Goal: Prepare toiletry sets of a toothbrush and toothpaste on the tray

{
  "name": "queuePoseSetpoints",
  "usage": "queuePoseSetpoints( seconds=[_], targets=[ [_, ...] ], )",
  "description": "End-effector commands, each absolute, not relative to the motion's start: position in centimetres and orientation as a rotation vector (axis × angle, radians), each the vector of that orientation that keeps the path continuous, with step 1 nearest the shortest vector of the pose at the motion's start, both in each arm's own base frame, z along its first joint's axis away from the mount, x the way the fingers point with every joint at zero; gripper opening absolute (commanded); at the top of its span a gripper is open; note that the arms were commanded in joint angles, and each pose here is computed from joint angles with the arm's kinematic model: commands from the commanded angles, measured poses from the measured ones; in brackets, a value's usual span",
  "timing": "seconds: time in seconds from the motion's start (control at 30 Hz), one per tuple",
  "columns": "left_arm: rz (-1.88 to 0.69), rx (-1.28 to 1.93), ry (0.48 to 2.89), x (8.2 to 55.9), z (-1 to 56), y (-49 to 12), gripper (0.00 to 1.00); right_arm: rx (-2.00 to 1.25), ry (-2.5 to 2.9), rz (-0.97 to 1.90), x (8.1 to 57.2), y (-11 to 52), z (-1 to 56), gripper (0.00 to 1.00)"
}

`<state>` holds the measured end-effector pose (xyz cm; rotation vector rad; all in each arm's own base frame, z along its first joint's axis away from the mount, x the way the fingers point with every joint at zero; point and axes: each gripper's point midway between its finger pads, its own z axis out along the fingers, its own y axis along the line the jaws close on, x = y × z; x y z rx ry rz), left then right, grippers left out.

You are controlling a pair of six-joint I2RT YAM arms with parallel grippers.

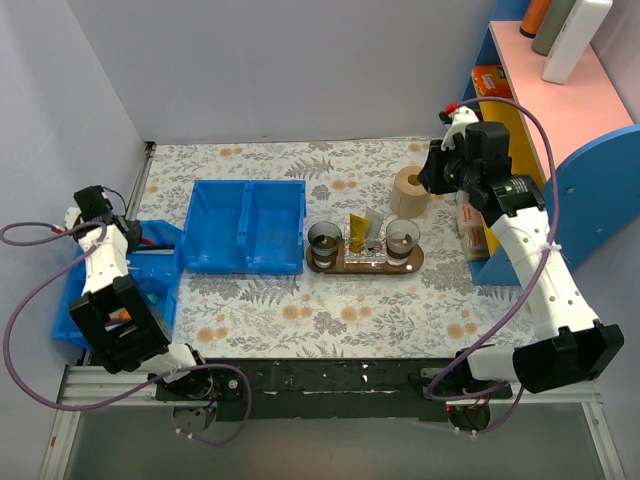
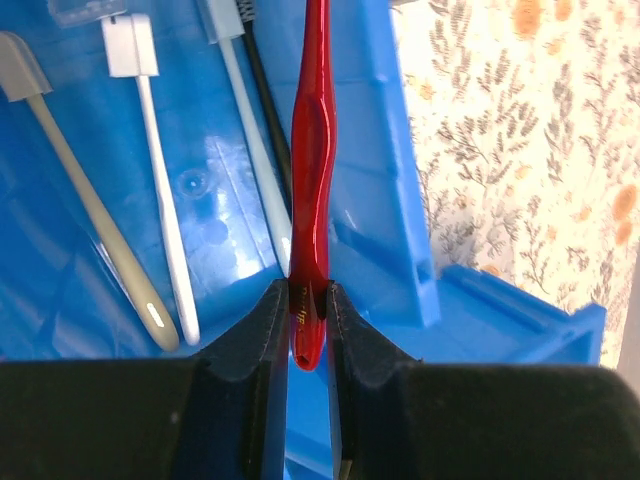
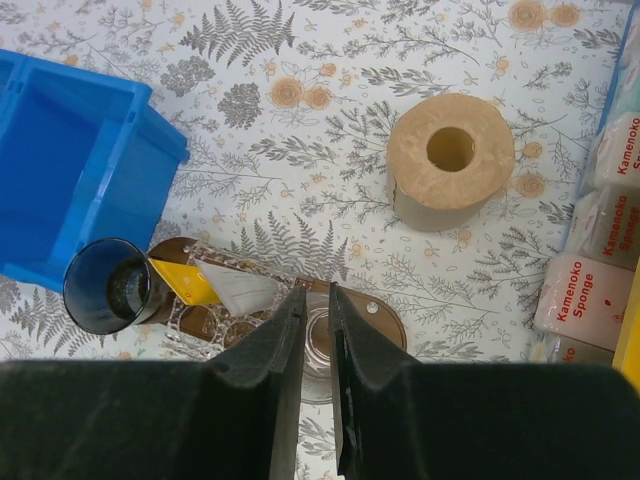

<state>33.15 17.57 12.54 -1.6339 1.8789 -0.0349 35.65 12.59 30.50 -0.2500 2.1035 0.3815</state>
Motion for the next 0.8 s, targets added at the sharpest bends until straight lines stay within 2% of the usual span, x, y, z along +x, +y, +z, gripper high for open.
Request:
queuePoseSetpoints(
  seconds=[0.0, 0.37, 0.6, 0.77],
  targets=[
    [0.000, -1.474, 1.818, 33.9, 17.4, 17.1, 0.00, -0.265, 1.980, 0.410, 35.5, 12.8, 34.1, 0.22],
    [0.105, -1.196, 1.834, 32.7, 22.3, 12.5, 0.00, -0.295, 1.918, 0.376, 35.2, 12.4, 36.3, 0.22],
    [0.022, -0.648, 1.826, 34.6, 29.2, 5.0, 0.00, -0.352, 1.841, 0.422, 35.1, 13.7, 37.8, 0.23],
    [-0.121, -0.265, 1.889, 36.0, 30.7, -3.3, 0.00, -0.423, 1.787, 0.493, 35.4, 17.1, 39.1, 0.26]
  ],
)
